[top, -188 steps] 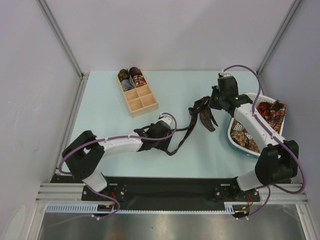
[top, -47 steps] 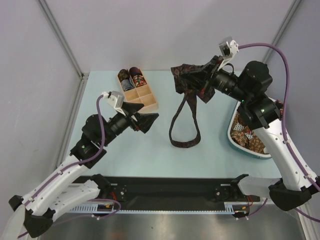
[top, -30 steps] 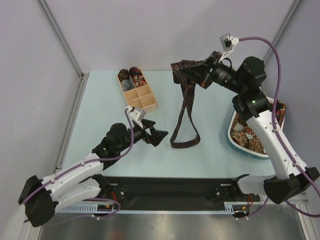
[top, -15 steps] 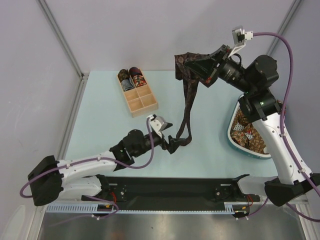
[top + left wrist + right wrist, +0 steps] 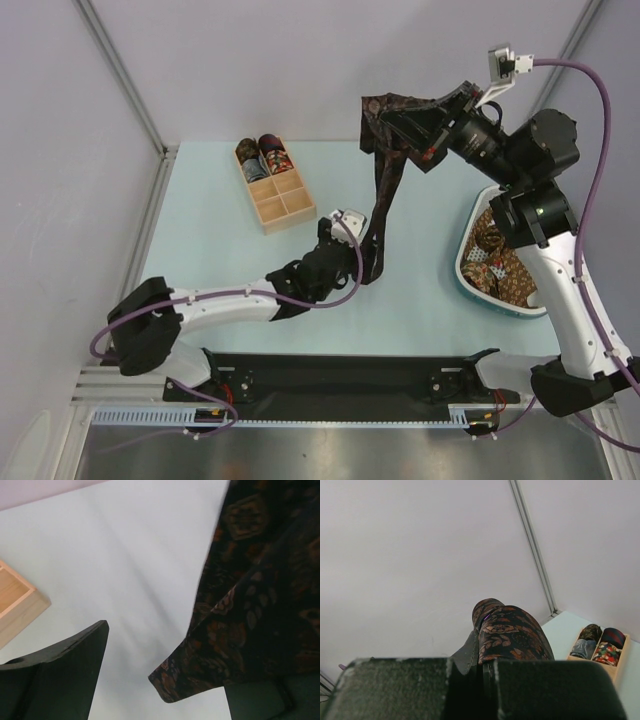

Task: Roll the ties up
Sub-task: Flatten the tie

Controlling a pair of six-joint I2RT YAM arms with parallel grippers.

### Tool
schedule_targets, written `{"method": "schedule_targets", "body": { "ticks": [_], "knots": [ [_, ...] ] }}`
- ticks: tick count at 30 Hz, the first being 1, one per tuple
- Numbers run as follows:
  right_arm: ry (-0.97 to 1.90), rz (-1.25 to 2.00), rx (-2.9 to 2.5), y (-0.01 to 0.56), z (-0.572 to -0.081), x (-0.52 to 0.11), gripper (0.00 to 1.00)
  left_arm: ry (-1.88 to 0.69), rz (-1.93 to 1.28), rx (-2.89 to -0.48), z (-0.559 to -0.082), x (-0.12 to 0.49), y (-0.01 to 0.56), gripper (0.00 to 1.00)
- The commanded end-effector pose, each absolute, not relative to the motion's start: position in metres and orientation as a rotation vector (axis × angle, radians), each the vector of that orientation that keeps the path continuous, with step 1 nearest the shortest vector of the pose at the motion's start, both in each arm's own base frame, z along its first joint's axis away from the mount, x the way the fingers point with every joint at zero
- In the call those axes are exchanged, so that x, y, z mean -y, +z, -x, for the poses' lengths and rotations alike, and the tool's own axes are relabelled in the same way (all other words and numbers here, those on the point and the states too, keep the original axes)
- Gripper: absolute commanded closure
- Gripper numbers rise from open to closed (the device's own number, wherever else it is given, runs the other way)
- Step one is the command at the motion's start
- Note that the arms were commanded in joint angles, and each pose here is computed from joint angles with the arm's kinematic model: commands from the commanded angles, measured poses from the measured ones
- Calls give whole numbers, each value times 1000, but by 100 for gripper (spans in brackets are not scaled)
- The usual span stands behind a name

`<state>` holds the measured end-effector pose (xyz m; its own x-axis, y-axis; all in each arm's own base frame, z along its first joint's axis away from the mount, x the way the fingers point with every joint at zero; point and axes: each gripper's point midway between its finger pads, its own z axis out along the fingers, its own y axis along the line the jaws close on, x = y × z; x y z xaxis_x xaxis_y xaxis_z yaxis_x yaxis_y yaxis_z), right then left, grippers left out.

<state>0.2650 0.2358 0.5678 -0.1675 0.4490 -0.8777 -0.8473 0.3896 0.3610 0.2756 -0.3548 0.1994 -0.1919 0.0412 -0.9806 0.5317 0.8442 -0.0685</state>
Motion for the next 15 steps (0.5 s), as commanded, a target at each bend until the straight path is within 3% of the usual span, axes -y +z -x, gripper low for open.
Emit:
{"method": "schedule_targets", "body": {
  "ticks": [1,11,13,15],
  "knots": [
    [1205,398,-1183,604,-240,-222,100,-401,-335,-1756,-289,352,203,12],
    [1138,328,-1130,632,-236,-198,100,-383,-254,-1842,-292,351,163,16],
    [1132,311,-1135,635,-239,-194,100,-386,-250,-1842,-292,354,162,19],
    [1117,291,-1124,642,-240,-185,100,-370,-222,-1851,-294,351,160,29]
  ]
}}
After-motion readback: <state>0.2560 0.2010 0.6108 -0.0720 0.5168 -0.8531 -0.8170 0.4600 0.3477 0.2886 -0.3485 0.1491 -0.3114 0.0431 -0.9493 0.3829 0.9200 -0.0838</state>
